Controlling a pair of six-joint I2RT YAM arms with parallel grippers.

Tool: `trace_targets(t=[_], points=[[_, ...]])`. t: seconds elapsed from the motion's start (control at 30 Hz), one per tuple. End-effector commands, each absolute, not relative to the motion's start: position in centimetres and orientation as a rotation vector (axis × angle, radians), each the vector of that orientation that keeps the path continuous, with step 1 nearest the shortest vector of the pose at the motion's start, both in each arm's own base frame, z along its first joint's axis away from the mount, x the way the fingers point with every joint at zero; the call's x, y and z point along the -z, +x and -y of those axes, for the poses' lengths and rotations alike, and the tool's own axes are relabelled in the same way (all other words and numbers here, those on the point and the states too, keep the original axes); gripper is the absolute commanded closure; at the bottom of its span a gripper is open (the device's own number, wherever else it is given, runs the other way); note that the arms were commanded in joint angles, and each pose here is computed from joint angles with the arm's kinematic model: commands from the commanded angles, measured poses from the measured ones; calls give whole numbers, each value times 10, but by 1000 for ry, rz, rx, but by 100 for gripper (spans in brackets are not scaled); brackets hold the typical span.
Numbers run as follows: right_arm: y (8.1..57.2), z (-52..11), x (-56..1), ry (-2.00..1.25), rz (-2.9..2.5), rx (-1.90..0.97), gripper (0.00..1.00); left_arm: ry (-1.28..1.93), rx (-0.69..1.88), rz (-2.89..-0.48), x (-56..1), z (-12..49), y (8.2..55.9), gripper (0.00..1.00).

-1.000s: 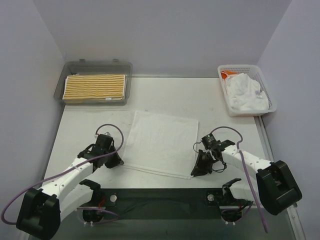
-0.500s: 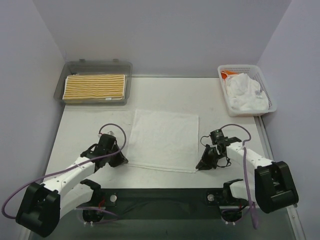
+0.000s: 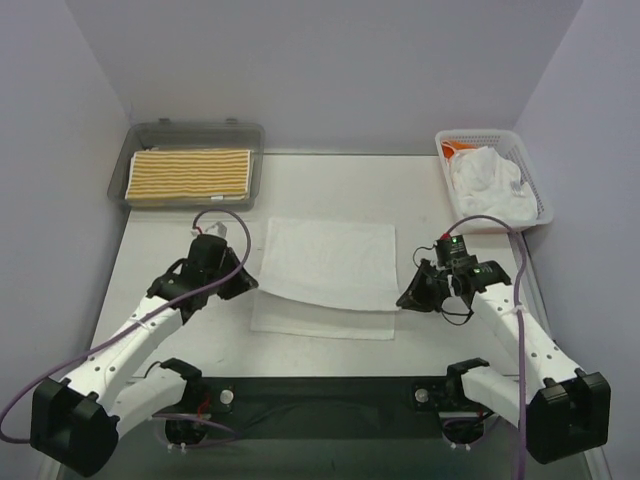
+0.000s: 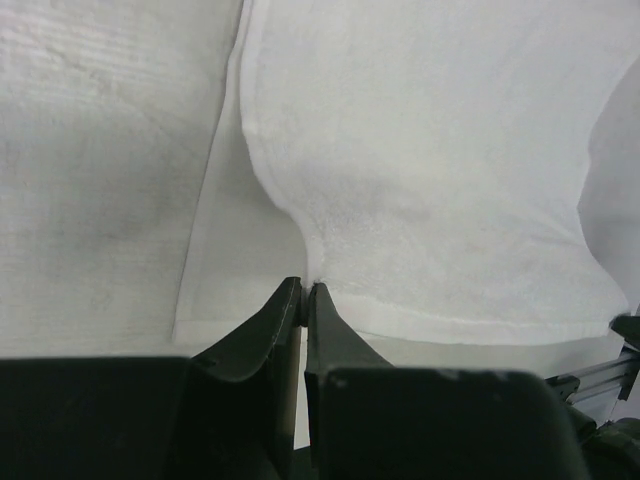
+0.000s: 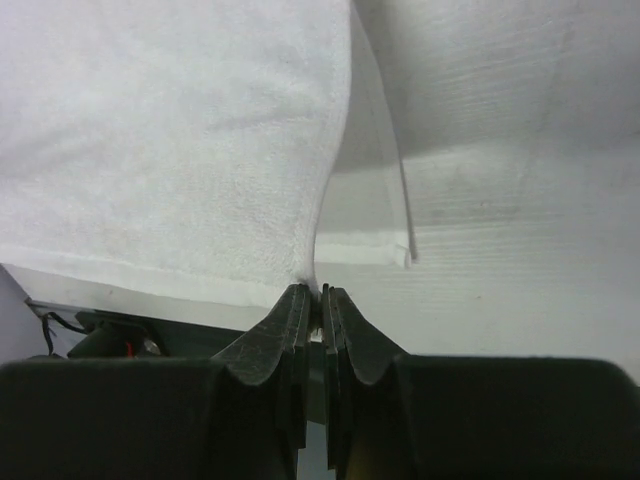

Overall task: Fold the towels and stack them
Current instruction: Fold the towel

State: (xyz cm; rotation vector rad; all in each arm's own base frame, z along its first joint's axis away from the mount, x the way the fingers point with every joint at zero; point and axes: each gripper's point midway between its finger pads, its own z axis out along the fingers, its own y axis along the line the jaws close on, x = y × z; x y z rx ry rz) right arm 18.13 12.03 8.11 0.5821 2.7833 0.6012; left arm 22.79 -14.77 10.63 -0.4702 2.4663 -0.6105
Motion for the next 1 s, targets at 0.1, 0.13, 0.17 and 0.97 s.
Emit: trace_targets(t=[0.1,0.13,0.17,0.97], points=[[151,-127,-100,611,-2799,-621,100,-440,505,-2390,-141,127,233,100],[146,-130,-97,586,-2808,-610,100,-441,505,-2395,-138,126,230,100],[142,-130,-92,605,-2822,-600,100,-449,496,-2411,-129,124,225,100],[107,-109,5,609,-3057,-322,67,-534,559,-2670,-18,130,165,74]])
